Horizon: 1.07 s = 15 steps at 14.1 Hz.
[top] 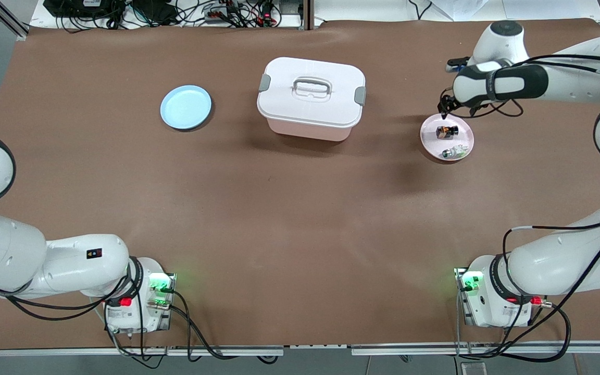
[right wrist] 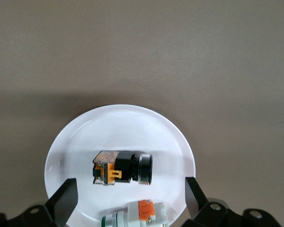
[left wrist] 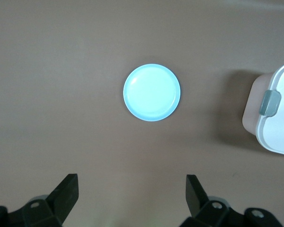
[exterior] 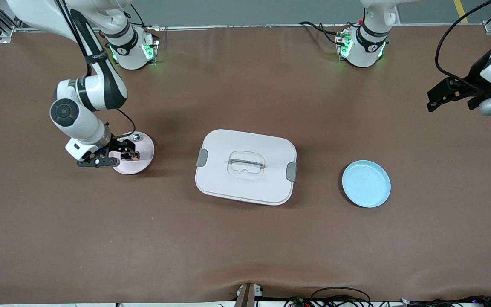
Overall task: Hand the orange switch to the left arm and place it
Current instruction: 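Close the right gripper on the orange switch and lift it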
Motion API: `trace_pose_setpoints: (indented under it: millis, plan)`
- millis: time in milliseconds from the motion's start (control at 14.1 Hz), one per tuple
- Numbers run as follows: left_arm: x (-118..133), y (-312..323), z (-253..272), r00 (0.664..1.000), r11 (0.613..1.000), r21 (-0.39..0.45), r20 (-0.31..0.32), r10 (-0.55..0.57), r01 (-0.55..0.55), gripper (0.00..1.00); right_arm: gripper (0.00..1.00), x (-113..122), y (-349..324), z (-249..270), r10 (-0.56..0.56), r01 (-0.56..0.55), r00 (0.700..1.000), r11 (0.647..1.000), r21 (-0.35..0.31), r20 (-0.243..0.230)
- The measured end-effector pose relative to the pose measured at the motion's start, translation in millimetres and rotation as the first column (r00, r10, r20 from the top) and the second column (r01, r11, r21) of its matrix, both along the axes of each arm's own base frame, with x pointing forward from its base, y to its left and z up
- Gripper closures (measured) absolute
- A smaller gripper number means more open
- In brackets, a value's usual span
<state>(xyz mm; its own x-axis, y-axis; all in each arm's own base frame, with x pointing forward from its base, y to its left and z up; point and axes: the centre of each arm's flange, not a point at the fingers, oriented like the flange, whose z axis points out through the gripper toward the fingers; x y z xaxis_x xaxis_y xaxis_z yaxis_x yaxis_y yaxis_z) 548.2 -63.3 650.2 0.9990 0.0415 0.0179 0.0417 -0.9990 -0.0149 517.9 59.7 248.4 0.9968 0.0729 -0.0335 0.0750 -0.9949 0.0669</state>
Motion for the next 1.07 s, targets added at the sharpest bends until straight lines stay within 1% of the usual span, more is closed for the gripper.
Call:
trace_pose_setpoints:
  millis: [142, 285, 427, 640, 783, 1067]
  plan:
    - [4.1, 0.5, -6.0, 1.0, 1.0, -0.002, -0.007, 0.001, -0.001, 0.0, 0.0, -6.3, -0.2, -20.4, 0.003, -0.004, 1.0, 1.0, 0.006, 0.009]
    - [13.4, -0.5, -18.9, 1.0, 1.0, -0.008, -0.017, -0.004, 0.003, 0.0, 0.0, -11.8, -0.3, -36.4, 0.006, -0.006, 1.0, 1.0, 0.009, 0.008]
    - [18.4, -0.7, -22.6, 1.0, 1.0, -0.012, -0.009, -0.005, 0.005, 0.0, 0.0, -13.7, 0.0, -45.1, 0.0, 0.0, 1.0, 1.0, 0.011, 0.008]
    - [11.6, 0.3, -8.1, 1.0, 1.0, -0.007, 0.012, -0.012, 0.012, 0.0, 0.0, -16.9, 4.3, -55.6, -0.008, 0.008, 1.0, 1.0, 0.014, 0.012]
    - [4.0, -0.6, -2.8, 0.999, 0.999, -0.001, -0.003, -0.044, 0.044, 0.0, 0.0, -17.9, 7.3, -61.3, -0.005, 0.004, 1.0, 1.0, 0.015, 0.013]
    - [-0.3, -1.3, 2.0, 0.999, 0.999, 0.006, -0.002, -0.05, 0.05, 0.0, 0.0, -18.4, 7.7, -63.4, -0.004, 0.004, 1.0, 1.0, 0.015, 0.01]
